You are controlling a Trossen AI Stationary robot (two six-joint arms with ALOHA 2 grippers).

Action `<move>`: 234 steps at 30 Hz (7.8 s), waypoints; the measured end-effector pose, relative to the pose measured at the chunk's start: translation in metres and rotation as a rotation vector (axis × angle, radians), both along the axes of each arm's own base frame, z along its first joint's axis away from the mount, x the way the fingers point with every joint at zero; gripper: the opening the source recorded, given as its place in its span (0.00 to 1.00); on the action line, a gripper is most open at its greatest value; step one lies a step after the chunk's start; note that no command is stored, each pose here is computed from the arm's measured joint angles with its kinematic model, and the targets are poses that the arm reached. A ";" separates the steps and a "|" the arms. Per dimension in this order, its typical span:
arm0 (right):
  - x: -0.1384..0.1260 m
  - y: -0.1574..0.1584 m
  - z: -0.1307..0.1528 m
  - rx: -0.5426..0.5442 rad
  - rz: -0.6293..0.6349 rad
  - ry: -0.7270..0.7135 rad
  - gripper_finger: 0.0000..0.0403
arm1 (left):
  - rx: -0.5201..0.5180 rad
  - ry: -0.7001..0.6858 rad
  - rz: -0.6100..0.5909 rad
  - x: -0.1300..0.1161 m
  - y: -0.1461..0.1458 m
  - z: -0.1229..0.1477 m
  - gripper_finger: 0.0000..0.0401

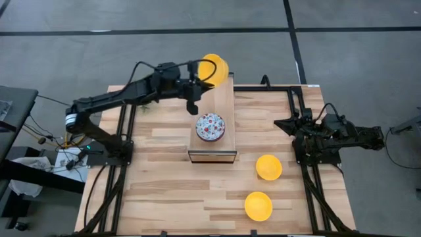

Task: Pick & Place Mini bowls
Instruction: Put the bottom left yellow bowl on the shelf, then stack the top yellow bowl on the yellow bowl on the shelf

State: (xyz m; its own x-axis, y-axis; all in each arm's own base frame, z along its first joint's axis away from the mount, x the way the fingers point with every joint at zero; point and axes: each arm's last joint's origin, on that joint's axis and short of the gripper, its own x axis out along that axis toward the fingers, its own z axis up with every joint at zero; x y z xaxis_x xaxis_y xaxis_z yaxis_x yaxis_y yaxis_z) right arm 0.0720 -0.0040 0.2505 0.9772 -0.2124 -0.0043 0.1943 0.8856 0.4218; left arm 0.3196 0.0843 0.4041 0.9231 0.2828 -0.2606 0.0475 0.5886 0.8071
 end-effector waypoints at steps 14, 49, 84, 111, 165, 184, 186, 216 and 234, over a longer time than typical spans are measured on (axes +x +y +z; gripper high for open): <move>0.000 0.000 0.000 0.000 0.000 0.000 0.00 | 0.226 0.140 -0.078 0.034 0.009 -0.021 0.01; 0.000 0.000 0.000 -0.051 -0.002 0.012 0.00 | 0.293 0.489 -0.011 0.035 0.063 -0.023 0.01; 0.000 0.000 0.000 -0.196 0.001 0.043 0.00 | -0.378 0.574 0.113 0.050 0.071 -0.057 0.01; 0.000 0.000 0.000 -0.195 0.003 0.043 0.00 | -0.399 0.661 0.065 0.054 0.078 -0.083 0.01; 0.000 0.000 0.000 -0.196 0.003 0.043 0.00 | -0.437 0.658 0.071 0.061 0.083 -0.094 0.17; 0.000 0.000 0.000 -0.196 0.004 0.043 0.00 | -0.428 0.543 0.136 0.040 0.056 -0.046 0.16; 0.000 0.000 0.000 -0.196 0.004 0.043 0.00 | -0.458 0.507 0.152 0.034 0.050 -0.036 0.16; 0.000 0.000 0.000 -0.161 0.004 0.035 0.00 | -1.028 0.120 0.232 -0.034 0.001 0.014 0.16; 0.000 0.000 0.001 -0.111 0.002 0.009 0.00 | -1.062 -0.191 -0.029 -0.112 -0.037 -0.082 0.16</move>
State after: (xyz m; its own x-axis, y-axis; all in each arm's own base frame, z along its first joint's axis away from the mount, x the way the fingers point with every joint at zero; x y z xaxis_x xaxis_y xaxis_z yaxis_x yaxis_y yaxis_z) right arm 0.0720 -0.0039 0.2519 0.9775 -0.2105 0.0104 0.1963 0.9272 0.3192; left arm 0.2077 0.0470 0.3216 0.9772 -0.0255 -0.2109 0.0000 0.9928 -0.1201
